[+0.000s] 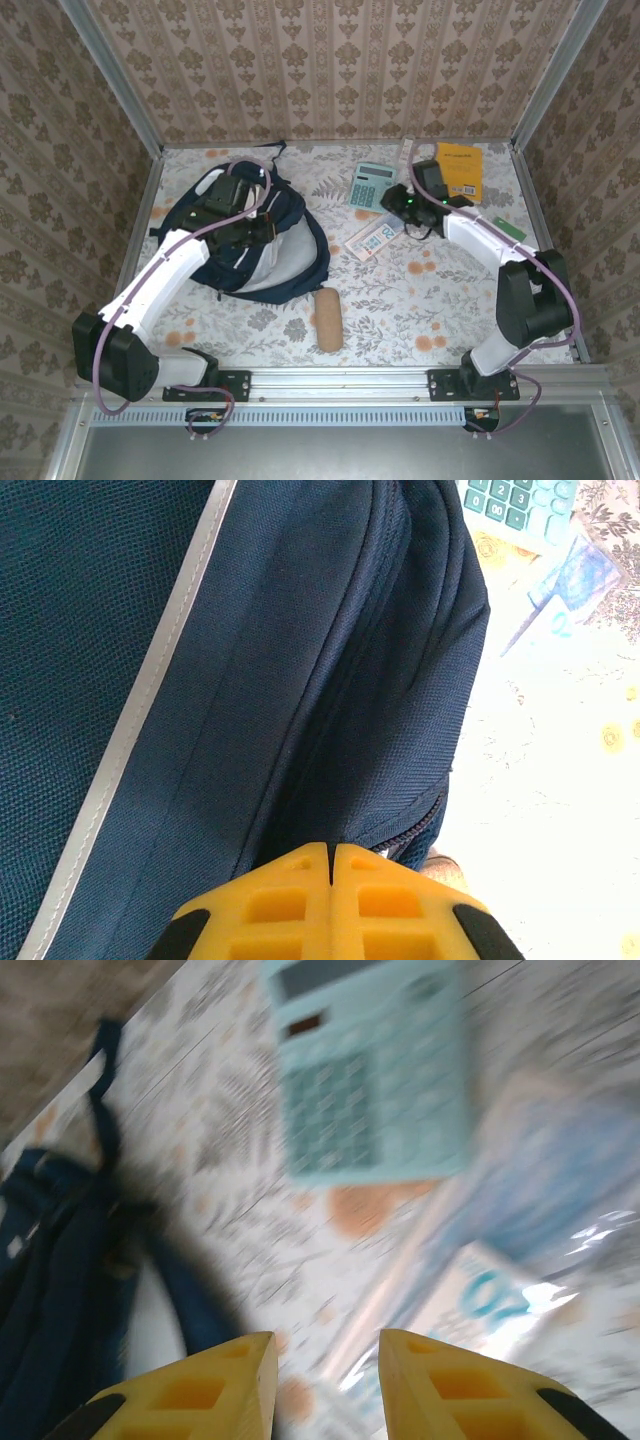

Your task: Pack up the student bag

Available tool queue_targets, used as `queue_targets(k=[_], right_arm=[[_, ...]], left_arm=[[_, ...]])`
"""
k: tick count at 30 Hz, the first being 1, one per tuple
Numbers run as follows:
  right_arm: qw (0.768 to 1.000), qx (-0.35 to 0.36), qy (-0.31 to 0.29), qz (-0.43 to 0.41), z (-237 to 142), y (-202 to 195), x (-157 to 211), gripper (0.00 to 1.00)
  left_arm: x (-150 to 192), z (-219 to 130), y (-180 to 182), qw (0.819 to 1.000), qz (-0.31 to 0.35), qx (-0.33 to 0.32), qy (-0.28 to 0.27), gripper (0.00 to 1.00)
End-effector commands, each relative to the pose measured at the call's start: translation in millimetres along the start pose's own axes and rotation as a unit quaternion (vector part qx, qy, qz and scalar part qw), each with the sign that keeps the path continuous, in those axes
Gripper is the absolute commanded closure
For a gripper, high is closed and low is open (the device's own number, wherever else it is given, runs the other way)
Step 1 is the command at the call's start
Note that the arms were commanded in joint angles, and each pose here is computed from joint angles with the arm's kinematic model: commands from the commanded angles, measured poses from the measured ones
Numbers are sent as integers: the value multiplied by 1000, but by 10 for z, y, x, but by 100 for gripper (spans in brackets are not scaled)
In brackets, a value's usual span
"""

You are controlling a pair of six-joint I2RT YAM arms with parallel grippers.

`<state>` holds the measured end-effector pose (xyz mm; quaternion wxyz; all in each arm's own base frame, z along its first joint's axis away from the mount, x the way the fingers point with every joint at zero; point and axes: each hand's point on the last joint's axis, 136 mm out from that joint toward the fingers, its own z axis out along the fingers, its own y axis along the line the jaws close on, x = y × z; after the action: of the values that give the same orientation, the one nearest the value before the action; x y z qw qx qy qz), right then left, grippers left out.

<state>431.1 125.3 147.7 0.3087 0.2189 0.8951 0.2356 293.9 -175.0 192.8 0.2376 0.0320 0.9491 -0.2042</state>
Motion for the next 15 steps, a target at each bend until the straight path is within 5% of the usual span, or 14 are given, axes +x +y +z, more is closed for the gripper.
queue_targets(k=[1,15], right_arm=[[997,69,-23,-4,38,-430,-347,68],[984,162,-24,72,746,-1342,-1445,67]], left_arm=[[-34,-8,-16,1000,-12,5,-12,100],[-36,-25,-174,1000,-5,10,-25,96]])
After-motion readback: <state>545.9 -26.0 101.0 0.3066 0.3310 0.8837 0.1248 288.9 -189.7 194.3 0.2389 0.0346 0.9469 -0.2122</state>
